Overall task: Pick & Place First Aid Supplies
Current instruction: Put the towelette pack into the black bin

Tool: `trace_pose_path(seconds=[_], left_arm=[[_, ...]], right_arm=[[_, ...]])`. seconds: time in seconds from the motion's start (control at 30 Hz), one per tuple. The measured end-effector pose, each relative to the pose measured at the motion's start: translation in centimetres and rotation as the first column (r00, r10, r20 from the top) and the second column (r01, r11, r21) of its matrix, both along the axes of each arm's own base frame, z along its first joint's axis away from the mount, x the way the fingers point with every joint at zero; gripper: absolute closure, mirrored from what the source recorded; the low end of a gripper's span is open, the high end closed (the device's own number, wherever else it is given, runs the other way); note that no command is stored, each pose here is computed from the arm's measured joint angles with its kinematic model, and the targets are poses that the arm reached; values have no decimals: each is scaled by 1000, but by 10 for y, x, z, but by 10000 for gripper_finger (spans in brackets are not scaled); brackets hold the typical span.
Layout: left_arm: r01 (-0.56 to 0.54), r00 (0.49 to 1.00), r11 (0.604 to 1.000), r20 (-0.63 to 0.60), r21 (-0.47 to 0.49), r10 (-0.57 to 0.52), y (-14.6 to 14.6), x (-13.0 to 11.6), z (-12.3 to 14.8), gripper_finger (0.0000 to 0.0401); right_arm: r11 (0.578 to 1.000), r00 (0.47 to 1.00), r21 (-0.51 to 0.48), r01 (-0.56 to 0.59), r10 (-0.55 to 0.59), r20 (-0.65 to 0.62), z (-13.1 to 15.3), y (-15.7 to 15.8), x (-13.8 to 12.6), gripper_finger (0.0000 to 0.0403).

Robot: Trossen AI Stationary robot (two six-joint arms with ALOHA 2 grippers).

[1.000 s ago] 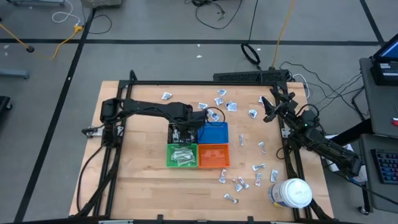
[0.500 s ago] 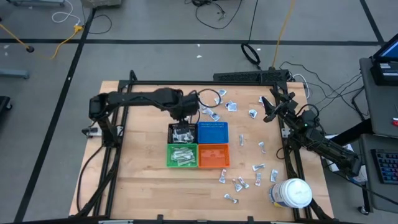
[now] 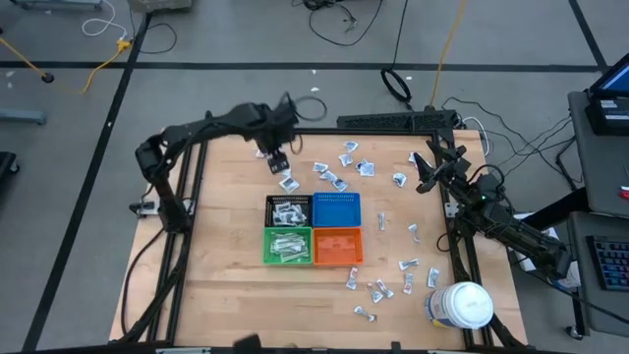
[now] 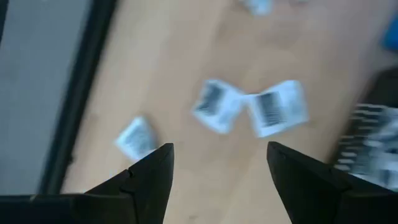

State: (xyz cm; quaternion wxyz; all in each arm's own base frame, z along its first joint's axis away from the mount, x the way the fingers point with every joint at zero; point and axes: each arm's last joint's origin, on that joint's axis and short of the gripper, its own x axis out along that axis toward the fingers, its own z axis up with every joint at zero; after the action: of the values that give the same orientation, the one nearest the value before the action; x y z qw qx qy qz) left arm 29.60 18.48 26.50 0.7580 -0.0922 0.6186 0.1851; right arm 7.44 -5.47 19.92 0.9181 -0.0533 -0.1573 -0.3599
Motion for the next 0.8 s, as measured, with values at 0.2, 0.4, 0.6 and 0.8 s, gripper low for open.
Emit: trace_pose_path(seconds=[0.2, 0.4, 0.6, 0.8], left_arm=[[-109, 994, 993, 33, 39, 108, 47, -29, 1, 149], [-185, 981, 981, 65, 61, 181, 69, -44, 2, 146], [-230, 970, 971, 100, 61, 223, 70, -42, -5, 140], [-281, 955, 959, 108, 45, 275, 68, -46, -38, 139]], right_arm=[[1000, 1000, 0, 0, 0, 0, 0, 0, 0, 140], [1000, 1000, 0, 0, 0, 0, 0, 0, 0, 140], [1000, 1000, 0, 0, 0, 0, 0, 0, 0, 140], [1000, 1000, 0, 0, 0, 0, 0, 0, 0, 140]])
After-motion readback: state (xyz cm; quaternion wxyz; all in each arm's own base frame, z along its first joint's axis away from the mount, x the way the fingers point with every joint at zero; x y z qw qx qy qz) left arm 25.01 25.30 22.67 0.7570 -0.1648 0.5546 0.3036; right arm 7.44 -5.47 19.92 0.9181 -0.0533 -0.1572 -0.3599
